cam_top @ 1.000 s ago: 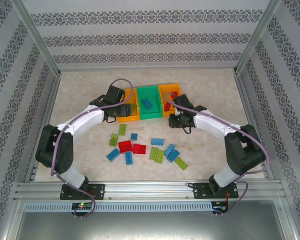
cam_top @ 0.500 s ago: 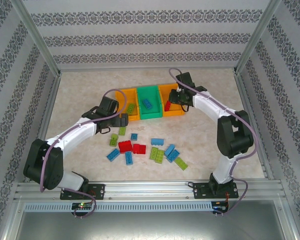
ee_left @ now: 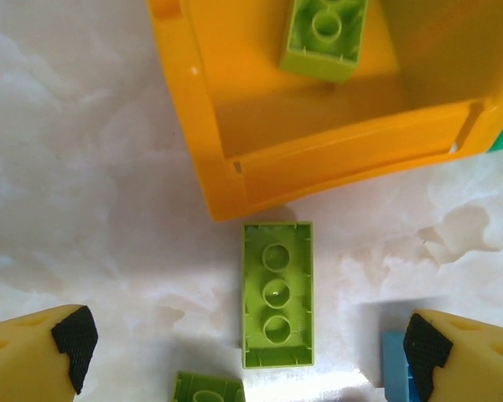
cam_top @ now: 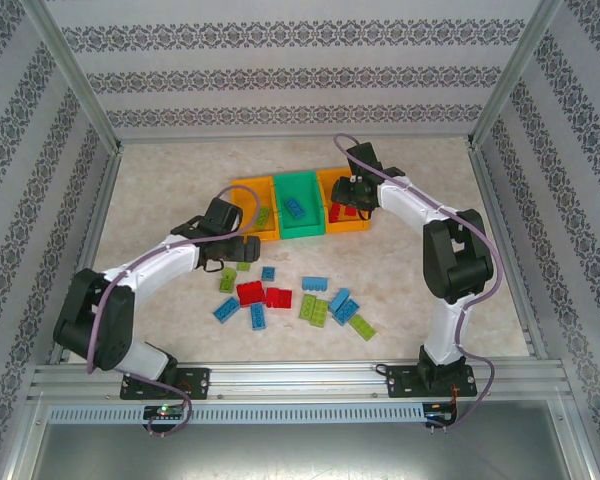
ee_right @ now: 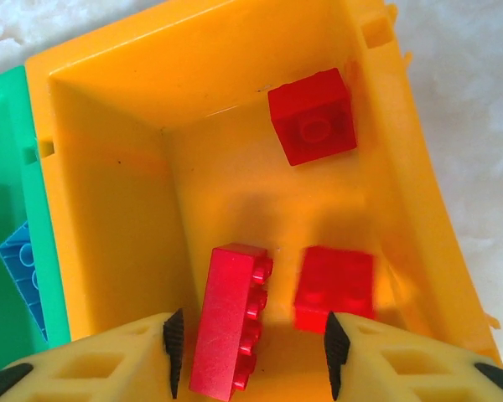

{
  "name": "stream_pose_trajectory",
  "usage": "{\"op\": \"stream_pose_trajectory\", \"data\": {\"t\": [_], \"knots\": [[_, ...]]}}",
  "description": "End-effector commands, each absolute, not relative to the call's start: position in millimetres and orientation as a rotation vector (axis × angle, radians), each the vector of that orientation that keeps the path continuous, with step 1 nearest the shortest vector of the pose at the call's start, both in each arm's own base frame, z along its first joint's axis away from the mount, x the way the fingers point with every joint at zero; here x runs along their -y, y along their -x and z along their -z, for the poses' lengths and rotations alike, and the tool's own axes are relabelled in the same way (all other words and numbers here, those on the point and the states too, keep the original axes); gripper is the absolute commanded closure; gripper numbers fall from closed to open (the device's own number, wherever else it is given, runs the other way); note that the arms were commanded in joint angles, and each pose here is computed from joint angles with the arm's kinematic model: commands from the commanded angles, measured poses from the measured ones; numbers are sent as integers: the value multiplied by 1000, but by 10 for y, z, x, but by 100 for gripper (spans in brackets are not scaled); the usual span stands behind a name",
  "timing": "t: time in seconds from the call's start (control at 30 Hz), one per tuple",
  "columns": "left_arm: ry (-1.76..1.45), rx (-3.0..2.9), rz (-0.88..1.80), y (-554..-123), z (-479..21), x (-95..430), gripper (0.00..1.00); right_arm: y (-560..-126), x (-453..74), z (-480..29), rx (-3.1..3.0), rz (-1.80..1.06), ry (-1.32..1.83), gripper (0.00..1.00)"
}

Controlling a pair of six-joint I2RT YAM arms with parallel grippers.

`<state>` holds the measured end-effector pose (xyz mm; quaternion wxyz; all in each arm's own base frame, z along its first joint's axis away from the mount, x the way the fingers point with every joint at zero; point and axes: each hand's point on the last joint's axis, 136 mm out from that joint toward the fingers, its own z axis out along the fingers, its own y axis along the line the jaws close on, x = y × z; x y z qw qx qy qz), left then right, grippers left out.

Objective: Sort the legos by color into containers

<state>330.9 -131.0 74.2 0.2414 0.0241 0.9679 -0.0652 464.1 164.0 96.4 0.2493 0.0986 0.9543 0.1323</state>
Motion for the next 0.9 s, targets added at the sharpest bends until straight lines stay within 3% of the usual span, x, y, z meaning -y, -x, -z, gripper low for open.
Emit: {"op": "stream_pose_trajectory", "data": {"t": [0.0, 0.13, 0.3, 0.5, 0.67, 0.87], "knots": [[-127, -2666, 183, -3346, -716, 1410, 8, -4648, -1559, -1022, -2591, -334, -300, 42], [-138, -2701, 179, -3381, -622, 1473, 13, -4601, -1562, -1141, -2564, -352, -298, 31], [-94, -2740, 146, -3421, -484, 1471, 19, -4492, -1564, -1315, -2531, -364, -275, 25], [-41, -2791, 150, -3415, -317, 1493, 23, -4313, -1482, -1470, -2501, -350, -257, 23], [-24, -2811, 165, -3403, -238, 1514, 37, -4104, -1396, -1506, -2505, -317, -226, 22], [-28, -2830, 169, -3380, -166, 1523, 45, -3819, -1300, -1348, -2563, -262, -224, 21]]}}
